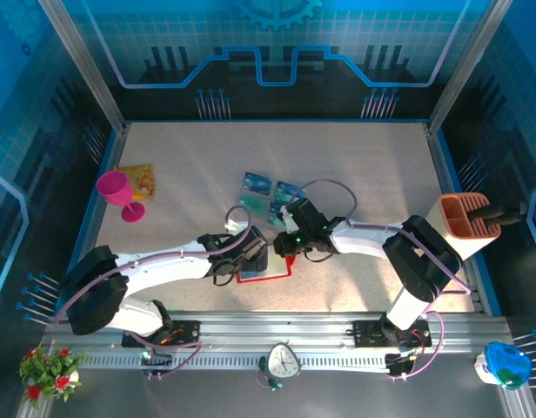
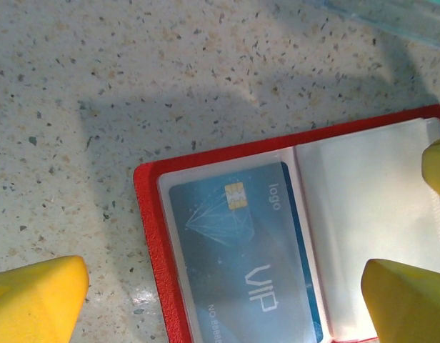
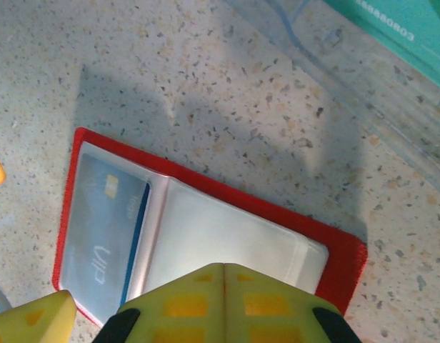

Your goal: Put the credit cards into the card holder

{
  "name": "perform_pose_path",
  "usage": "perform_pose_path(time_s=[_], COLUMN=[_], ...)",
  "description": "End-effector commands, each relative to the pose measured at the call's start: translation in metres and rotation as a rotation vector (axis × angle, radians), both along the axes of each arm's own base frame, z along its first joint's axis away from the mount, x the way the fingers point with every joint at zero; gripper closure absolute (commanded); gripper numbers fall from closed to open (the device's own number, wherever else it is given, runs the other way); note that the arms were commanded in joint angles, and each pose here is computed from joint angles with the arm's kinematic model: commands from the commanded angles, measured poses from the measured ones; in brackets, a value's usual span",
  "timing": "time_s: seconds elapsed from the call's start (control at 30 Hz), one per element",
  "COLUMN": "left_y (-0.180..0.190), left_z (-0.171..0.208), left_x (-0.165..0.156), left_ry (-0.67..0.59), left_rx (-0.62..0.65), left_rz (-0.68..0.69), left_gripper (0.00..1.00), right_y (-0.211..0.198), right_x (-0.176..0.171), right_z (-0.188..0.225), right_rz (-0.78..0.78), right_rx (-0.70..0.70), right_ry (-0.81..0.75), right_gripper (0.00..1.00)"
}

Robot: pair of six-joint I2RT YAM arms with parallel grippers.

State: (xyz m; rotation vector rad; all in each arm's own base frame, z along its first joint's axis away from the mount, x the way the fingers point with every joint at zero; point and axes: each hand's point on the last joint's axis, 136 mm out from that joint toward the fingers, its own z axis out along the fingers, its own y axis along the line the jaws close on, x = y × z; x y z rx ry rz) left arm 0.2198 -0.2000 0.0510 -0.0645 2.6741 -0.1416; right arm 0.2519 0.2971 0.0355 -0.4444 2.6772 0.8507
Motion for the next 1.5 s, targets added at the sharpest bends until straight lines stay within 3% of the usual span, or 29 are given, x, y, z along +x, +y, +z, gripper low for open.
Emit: perform_pose_path(time_s=[0.0, 0.87, 1.13, 1.47], left_y=[-0.010, -0.017, -0.009, -0.006], left_z=[0.000, -0.032, -0.040, -0.038], left_x=[0.003, 0.000, -0.005, -0.006], left_ry=[-0.003, 0.039, 0.051, 0.036], left_rx=[-0.026, 0.017, 0.039, 0.025], left_rz=[0.001, -0.022, -0.016, -0.008], left_gripper=[0.01, 0.01, 0.16, 0.15], right_y=[-0.014, 0.002, 0.001, -0.007], right_x=[-0.002, -0.016, -0.007, -0.003], right_z=[-0.017, -0.032, -0.008, -0.003], right_rz=[0.005, -0.011, -0.038, -0.073], right_rx=[-0.060, 0.039, 0.080, 0.076], right_ry=[0.015, 0.112, 0.074, 0.060], right_gripper=[1.00, 1.00, 1.00, 0.77])
